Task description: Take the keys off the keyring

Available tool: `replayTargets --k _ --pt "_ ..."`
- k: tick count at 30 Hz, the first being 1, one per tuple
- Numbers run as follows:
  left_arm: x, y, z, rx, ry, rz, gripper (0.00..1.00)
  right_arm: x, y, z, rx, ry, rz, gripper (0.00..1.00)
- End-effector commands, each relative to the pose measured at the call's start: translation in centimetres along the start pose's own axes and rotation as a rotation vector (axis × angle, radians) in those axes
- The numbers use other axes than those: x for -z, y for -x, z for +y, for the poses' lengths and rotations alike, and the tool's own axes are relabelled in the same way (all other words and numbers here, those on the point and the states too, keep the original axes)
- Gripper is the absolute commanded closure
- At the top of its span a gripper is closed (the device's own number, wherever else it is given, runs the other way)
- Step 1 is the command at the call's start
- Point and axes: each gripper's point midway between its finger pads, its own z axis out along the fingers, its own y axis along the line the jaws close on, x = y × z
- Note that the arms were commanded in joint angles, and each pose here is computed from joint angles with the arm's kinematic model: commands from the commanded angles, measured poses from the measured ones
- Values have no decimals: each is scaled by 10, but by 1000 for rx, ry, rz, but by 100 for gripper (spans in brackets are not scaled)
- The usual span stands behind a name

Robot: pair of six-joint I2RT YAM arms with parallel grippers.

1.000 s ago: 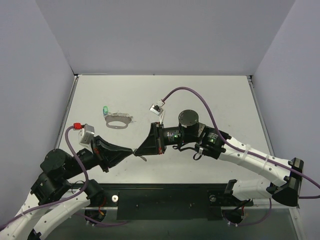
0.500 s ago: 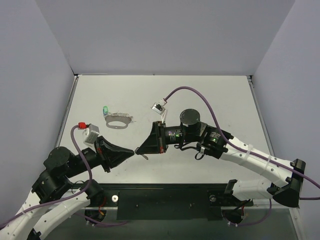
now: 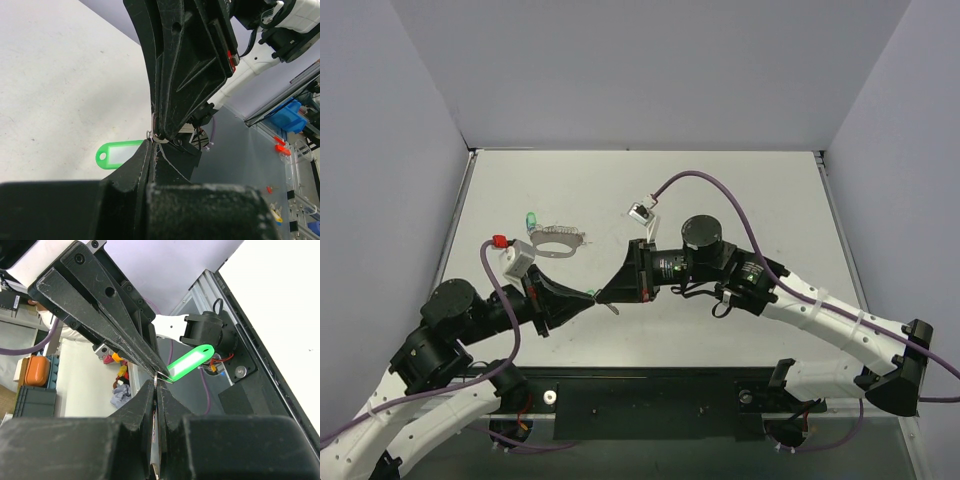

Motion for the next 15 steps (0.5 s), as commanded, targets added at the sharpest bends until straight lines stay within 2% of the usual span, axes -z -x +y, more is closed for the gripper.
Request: replayTargets --k 1,15 --pt "-10 0 9 -24 42 49 100 15 20 37 81 106 -72 100" --pt "-16 -2 24 -41 108 66 100 30 22 35 89 84 -85 100"
